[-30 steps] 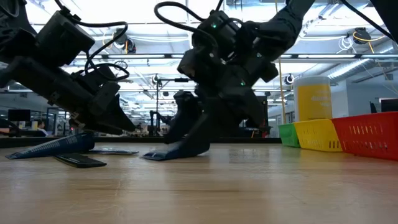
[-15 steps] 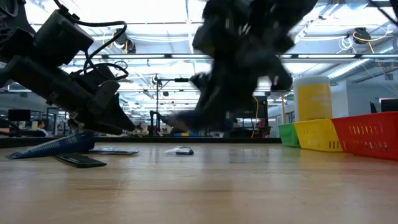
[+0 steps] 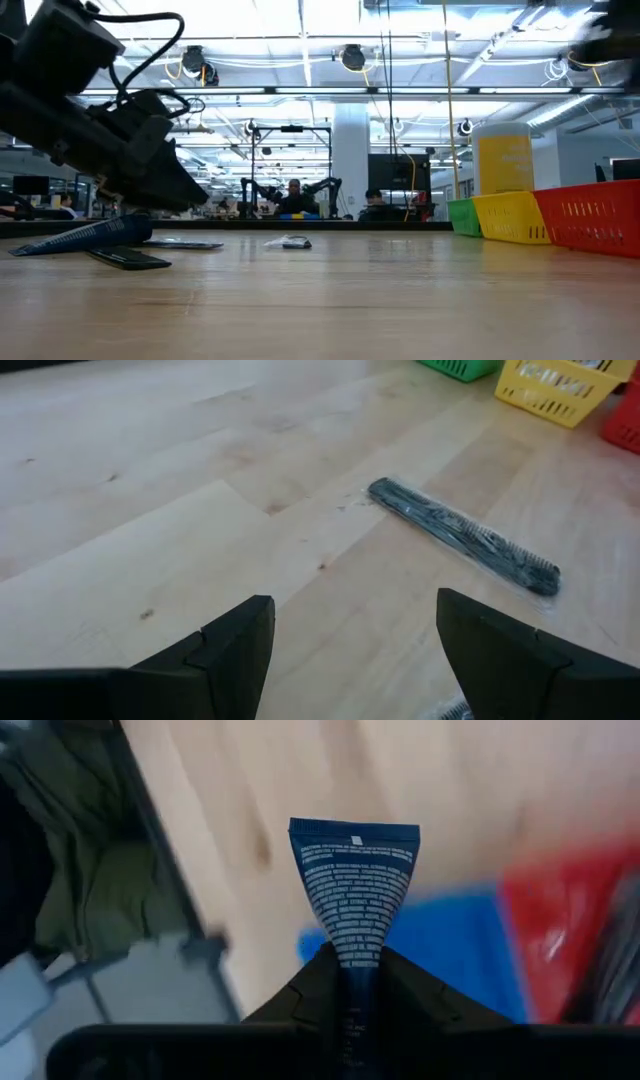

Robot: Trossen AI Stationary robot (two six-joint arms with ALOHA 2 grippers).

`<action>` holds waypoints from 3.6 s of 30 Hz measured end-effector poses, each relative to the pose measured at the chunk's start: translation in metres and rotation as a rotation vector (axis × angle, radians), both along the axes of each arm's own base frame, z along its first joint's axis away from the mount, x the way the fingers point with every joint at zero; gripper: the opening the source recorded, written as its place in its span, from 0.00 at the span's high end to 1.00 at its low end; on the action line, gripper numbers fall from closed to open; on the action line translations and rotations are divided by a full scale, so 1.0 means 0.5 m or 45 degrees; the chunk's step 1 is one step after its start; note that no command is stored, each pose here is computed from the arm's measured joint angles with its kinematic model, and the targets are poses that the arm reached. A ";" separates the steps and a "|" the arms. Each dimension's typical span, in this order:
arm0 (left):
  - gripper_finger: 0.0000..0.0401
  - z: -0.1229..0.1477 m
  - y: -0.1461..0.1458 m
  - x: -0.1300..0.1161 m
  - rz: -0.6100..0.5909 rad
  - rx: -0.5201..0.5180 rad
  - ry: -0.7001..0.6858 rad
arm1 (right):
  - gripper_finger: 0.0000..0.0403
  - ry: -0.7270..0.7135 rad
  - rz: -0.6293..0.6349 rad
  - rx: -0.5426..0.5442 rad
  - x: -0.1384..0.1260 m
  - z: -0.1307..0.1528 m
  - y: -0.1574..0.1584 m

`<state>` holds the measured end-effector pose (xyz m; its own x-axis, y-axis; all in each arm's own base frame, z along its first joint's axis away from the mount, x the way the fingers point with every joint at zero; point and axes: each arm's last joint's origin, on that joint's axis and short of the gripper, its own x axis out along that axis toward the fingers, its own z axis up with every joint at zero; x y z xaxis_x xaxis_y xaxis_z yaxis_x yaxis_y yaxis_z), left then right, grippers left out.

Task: Pick & Place Travel size toiletries
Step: Put the blue shave cream into the blue basket, then put the black comb into the red basket

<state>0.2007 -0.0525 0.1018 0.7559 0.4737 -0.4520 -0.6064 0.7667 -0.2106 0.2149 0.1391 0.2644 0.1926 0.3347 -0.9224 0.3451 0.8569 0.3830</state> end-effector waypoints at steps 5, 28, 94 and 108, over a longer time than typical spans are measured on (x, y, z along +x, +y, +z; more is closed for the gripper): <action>0.32 0.001 -0.006 -0.002 0.002 0.012 -0.009 | 0.86 0.155 -0.005 -0.037 -0.069 -0.041 0.037; 0.32 0.001 -0.005 -0.002 0.018 0.003 -0.020 | 0.46 -0.655 -0.168 0.076 0.058 -0.034 -0.096; 0.97 0.008 0.048 0.240 -0.847 -0.256 0.411 | 1.00 -0.951 0.777 -0.578 0.249 -0.277 -0.166; 1.00 0.070 0.006 0.210 -0.866 -0.170 0.439 | 0.69 -1.244 0.495 -0.421 0.282 -0.255 -0.129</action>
